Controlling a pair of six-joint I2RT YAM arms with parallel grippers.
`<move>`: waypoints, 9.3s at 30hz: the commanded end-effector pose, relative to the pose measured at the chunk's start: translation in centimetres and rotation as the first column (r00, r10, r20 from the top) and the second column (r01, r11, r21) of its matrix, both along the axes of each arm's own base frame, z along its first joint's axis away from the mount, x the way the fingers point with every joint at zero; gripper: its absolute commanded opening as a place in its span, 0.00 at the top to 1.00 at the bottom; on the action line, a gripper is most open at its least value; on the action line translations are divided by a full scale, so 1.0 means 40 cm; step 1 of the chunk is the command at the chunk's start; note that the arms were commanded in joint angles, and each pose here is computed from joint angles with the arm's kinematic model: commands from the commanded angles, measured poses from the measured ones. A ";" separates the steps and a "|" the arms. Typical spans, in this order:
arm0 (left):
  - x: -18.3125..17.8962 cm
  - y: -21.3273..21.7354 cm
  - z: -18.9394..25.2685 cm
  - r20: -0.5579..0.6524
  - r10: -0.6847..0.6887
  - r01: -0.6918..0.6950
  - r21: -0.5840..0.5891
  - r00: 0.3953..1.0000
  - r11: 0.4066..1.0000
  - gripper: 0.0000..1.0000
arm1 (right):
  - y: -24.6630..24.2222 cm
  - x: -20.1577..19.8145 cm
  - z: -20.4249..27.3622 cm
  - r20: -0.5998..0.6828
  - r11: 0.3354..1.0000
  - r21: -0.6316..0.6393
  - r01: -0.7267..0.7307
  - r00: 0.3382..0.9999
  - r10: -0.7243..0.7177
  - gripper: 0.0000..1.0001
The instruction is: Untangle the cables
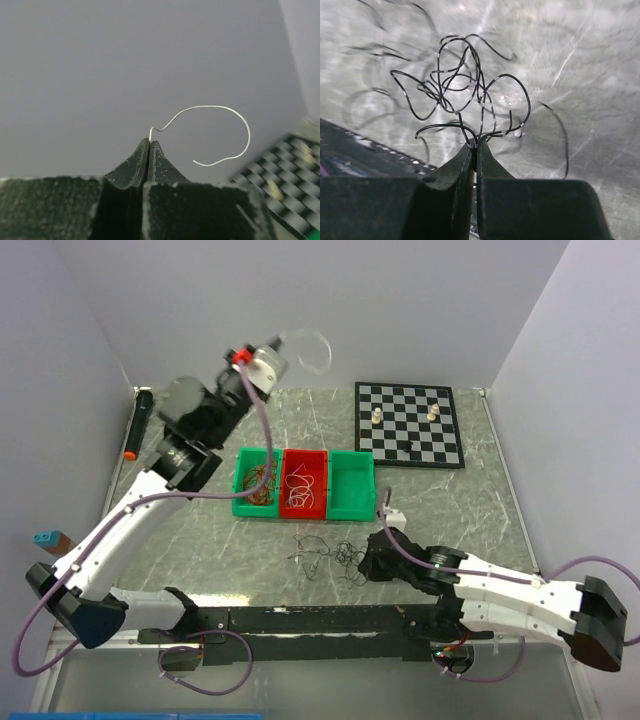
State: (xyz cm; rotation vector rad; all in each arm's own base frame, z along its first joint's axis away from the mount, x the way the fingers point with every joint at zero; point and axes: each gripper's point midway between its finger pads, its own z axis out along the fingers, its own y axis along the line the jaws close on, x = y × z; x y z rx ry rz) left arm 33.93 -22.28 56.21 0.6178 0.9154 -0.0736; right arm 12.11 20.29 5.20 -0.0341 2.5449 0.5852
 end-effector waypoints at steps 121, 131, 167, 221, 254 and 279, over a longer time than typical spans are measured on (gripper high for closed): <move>-0.377 -0.272 -1.124 -0.861 -0.210 0.840 0.351 0.463 0.414 0.18 | -0.049 0.005 0.007 0.003 0.995 0.067 0.080 0.997 -0.080 1.00; -0.397 -0.382 -1.148 -0.839 -0.303 0.864 0.328 0.452 0.382 0.16 | -0.041 0.012 0.020 0.025 0.993 0.091 0.071 0.997 -0.074 1.00; -0.335 -0.278 -1.100 -0.789 -0.164 0.726 0.434 0.592 0.534 0.99 | -0.091 0.048 0.091 0.113 0.991 0.045 0.130 0.985 -0.134 1.00; -0.286 0.183 0.288 0.219 0.204 -0.181 -0.123 0.954 0.976 0.98 | -0.079 0.049 0.053 0.009 0.988 -0.055 0.147 0.989 -0.147 0.86; -0.109 -0.232 -0.264 -0.108 -0.117 0.136 0.184 0.987 0.974 0.99 | -0.162 0.107 0.242 0.255 0.957 0.095 0.275 0.922 -0.291 0.69; 0.024 -0.270 -0.222 -0.037 -0.012 0.016 0.097 0.999 0.995 0.99 | -0.187 0.110 0.229 0.254 0.941 0.135 0.310 0.908 -0.335 0.66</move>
